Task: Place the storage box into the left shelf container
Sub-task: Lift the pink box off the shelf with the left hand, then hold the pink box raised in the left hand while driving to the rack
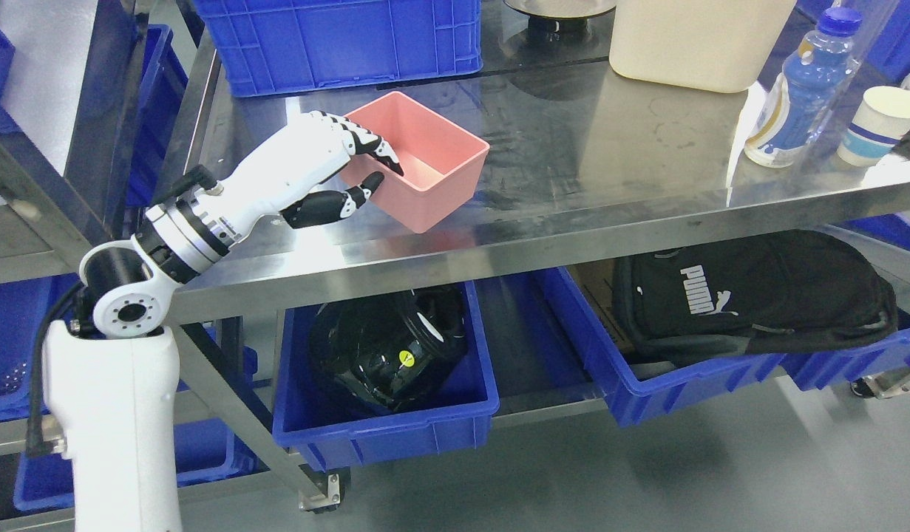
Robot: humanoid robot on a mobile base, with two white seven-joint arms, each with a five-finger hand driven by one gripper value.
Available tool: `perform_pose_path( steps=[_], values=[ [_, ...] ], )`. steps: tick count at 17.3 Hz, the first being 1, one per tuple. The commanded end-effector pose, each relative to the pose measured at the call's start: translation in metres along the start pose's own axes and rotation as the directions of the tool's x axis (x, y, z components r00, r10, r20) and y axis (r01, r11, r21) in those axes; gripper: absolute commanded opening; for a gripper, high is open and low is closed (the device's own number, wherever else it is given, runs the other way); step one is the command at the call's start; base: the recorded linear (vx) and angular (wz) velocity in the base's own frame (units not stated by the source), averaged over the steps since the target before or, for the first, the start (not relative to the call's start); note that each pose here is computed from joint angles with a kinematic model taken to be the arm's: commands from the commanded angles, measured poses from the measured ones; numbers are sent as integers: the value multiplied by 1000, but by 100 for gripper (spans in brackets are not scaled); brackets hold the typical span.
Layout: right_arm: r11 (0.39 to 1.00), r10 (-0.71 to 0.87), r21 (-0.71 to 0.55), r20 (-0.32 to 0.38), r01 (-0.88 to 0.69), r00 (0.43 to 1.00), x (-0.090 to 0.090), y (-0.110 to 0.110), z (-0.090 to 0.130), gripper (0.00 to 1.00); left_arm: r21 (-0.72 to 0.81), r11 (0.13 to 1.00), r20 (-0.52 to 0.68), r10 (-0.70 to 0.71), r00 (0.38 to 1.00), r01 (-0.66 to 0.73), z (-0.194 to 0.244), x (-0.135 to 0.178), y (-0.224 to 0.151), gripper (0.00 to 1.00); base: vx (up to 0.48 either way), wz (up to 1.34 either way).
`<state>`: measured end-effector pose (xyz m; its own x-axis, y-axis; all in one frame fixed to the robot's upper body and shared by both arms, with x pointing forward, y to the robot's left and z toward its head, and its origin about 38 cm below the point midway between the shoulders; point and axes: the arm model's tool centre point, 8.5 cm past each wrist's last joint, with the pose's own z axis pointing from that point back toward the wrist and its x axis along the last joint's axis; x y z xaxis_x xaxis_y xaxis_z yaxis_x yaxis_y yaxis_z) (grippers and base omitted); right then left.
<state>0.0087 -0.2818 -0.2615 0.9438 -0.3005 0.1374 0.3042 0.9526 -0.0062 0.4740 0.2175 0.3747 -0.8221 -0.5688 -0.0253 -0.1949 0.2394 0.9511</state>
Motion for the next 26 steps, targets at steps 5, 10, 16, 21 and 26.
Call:
perform_pose_path(
  steps=[5,10,16,21,26],
  values=[
    [948,11,319,3,-11,1000,3,18,5,100,159,987,-99,-7,995,22,50,4,15,0,-222,75],
    [948,11,319,3,-11,1000,3,18,5,100,162,987,-97,5,995,11,49,5,11,0,-279,282],
    [948,11,319,3,-11,1000,3,18,5,100,151,988,-106,29,994,-13,54,6,-1,0,-262,520],
    [948,11,319,3,-11,1000,3,18,5,100,156,988,-117,32,993,-14,57,4,-2,1,-189,1079],
    [948,11,319,3,-11,1000,3,18,5,100,165,986,-139,40,989,-16,65,0,-2,1,-38,1440]
  ],
)
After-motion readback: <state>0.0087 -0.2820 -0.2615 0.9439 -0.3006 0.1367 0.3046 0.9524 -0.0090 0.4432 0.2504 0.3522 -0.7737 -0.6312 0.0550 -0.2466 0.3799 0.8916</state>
